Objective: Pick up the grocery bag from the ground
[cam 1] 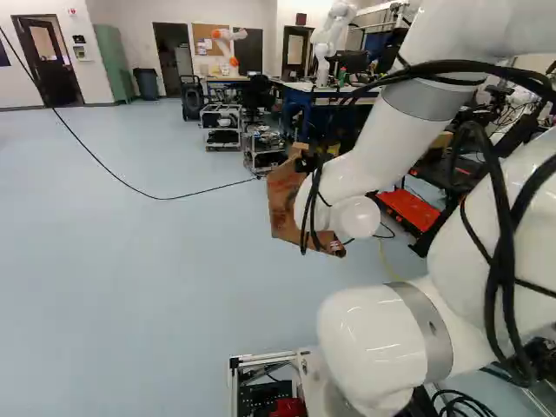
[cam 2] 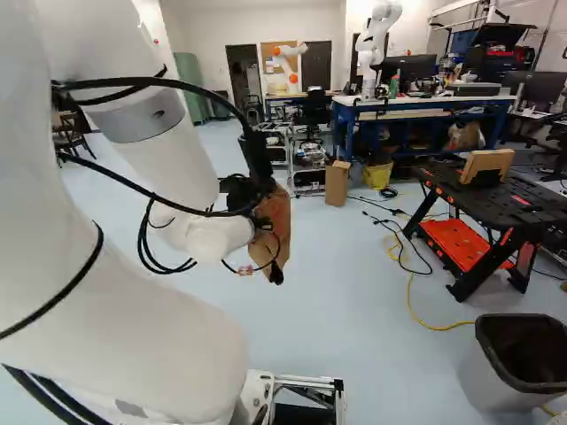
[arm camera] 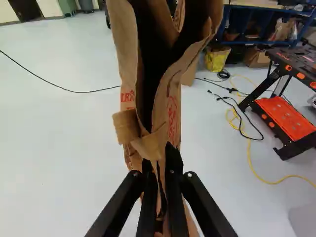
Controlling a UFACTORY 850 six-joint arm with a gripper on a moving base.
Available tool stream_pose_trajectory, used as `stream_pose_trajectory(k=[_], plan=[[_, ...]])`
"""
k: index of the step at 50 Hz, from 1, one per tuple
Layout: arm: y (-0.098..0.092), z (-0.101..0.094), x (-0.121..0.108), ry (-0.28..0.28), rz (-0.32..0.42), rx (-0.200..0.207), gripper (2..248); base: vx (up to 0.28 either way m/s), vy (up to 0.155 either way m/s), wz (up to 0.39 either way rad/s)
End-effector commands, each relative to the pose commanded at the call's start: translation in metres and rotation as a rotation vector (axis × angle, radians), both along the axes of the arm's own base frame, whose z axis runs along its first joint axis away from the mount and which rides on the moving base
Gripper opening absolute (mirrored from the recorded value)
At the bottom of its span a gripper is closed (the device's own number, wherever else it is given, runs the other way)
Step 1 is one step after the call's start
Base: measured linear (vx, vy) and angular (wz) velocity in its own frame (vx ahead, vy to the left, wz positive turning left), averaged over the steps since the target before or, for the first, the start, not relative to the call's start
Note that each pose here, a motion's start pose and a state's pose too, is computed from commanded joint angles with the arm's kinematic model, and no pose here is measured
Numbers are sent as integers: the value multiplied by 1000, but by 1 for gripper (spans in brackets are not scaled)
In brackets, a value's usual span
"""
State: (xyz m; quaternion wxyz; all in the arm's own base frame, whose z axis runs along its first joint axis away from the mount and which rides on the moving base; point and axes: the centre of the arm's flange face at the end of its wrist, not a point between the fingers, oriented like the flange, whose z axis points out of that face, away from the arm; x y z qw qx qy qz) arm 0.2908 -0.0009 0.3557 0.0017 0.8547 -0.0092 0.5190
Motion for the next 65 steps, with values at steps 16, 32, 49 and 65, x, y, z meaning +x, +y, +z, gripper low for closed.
stream_pose_trajectory(k=[16, 32, 49, 65], plan=[[0, 6, -11, -83, 9, -5, 21, 0, 0, 0], [1, 9, -18, -132, 15, -7, 21, 0, 0, 0], [1, 10, -20, -148, 17, -8, 21, 0, 0, 0], [1, 10, -20, -148, 17, -8, 21, 0, 0, 0]])
